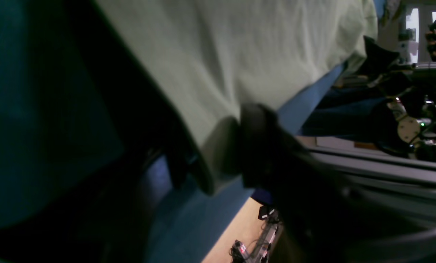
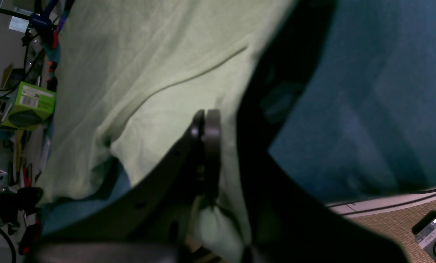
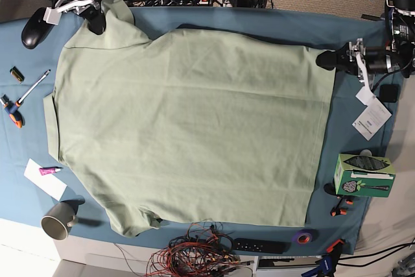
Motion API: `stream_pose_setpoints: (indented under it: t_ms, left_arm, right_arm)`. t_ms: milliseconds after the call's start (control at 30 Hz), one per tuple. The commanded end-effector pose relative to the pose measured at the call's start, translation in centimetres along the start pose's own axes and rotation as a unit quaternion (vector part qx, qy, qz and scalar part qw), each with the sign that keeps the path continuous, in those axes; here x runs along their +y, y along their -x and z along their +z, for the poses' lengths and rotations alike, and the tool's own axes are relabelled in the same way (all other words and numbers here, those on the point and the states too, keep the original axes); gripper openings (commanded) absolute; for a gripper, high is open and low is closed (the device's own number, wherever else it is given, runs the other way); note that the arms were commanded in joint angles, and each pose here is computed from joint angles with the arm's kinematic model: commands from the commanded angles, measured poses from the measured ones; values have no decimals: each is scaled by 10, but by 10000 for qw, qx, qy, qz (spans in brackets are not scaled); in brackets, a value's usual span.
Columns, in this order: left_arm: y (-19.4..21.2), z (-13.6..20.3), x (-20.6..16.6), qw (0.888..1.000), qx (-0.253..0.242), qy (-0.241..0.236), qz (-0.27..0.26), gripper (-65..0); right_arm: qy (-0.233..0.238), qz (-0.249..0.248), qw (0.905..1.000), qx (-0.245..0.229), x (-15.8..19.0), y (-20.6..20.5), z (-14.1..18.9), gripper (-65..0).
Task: Fold the T-shirt properly
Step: 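Move the left gripper to the hem corner on the same side and grasp, then lift the grasped shirt edge with both grippers and pull it taut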
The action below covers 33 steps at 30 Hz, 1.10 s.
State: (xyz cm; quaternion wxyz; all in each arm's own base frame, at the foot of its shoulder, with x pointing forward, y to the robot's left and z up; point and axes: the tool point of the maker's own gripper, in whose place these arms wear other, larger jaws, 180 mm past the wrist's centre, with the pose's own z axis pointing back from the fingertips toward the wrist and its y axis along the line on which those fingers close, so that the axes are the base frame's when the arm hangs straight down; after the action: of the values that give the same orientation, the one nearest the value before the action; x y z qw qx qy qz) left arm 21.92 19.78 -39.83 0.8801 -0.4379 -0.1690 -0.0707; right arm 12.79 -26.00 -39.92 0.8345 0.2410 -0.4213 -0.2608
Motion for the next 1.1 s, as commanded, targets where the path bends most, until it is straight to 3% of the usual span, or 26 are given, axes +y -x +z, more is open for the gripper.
stream_pose_setpoints:
  t_ms: [0,67,100,367,633,1067]
  left_arm:
    - [3,8,4,9997,169,-137,-72,-521]
    - [3,8,4,9997,163,-137,-72,-641]
    - [3,8,4,9998,157,-137,-70,-650]
    - [1,8,4,9998,114,-139,-68,-650]
    - [27,7,6,9993,307,-140,130,-650]
    - [49,36,-4,9992,39,-402,45,-650]
  right_arm:
    - [130,97,9996,231,-5,7,4,-650]
    - [129,97,9996,217,-5,7,4,-650]
    - [129,97,9996,217,-5,7,4,-650]
    - [106,122,9996,229,-4,7,4,-650]
    - [281,209,9993,162,-10,-2,24,-650]
    - [237,1292,9909,306,26,-24,51,-650]
